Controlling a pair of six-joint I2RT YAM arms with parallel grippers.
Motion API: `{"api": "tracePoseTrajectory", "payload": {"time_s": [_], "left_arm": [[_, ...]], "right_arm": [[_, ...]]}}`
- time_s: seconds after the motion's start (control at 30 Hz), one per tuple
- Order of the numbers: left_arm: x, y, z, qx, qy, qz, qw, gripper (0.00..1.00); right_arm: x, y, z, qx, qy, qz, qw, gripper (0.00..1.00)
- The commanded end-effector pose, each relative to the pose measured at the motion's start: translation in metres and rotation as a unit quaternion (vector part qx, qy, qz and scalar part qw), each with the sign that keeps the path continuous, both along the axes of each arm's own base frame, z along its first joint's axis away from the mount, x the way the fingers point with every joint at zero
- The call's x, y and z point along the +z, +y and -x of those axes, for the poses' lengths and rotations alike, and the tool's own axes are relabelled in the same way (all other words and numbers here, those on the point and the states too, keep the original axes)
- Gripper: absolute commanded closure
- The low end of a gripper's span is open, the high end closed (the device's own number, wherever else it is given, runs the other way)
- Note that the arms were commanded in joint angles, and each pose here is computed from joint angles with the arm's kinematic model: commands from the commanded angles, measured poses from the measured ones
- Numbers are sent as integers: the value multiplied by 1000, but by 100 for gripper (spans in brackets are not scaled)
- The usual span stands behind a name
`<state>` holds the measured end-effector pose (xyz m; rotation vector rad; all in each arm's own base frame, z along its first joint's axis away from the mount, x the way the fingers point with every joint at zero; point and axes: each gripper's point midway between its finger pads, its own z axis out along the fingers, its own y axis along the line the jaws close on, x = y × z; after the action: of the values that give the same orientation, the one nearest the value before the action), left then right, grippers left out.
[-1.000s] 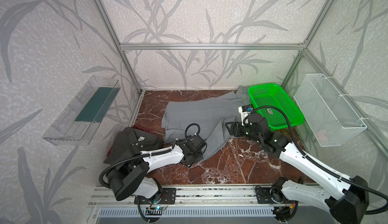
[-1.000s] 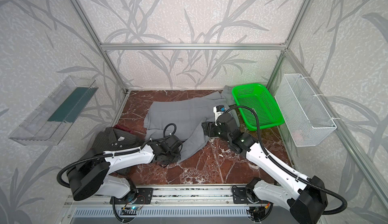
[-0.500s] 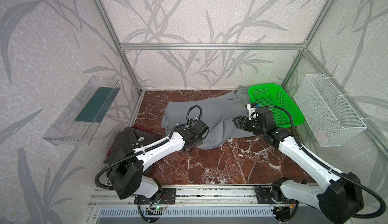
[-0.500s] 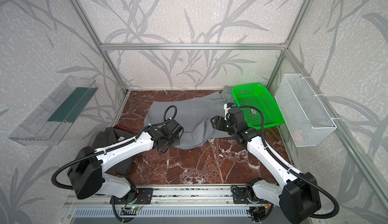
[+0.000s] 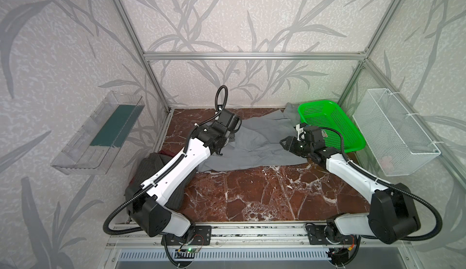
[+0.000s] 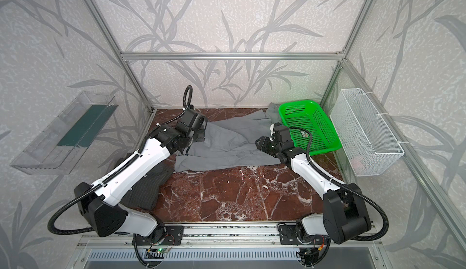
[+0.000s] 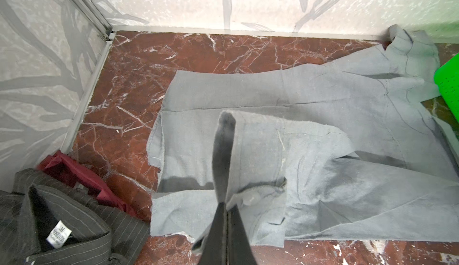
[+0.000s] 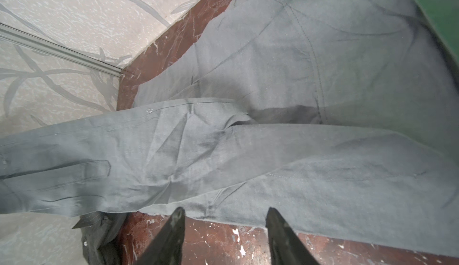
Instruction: Fold and stack the long sleeve shirts
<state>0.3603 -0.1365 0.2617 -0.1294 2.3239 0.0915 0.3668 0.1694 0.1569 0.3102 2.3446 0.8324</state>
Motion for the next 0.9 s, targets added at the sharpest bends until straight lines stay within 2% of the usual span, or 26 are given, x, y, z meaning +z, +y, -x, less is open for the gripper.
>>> {"api": "tracePoseTrajectory", "payload": {"time_s": [0.0, 0.37, 0.67, 0.87], "left_arm": [[-31, 23, 13, 20, 51, -38, 998, 100], [-77, 65, 38, 72, 80, -5, 994, 100], [-126, 73, 52, 86, 126, 29, 988, 100], [-142, 73, 59, 91, 144, 45, 984, 100]], "right_arm": [[4, -1, -15, -10, -20, 0, 1000, 53], [-48, -6, -30, -24, 13, 38, 999, 61], [-84, -16, -34, -49, 48, 66, 995, 66], [-101, -22, -32, -54, 61, 85, 993, 69]]}}
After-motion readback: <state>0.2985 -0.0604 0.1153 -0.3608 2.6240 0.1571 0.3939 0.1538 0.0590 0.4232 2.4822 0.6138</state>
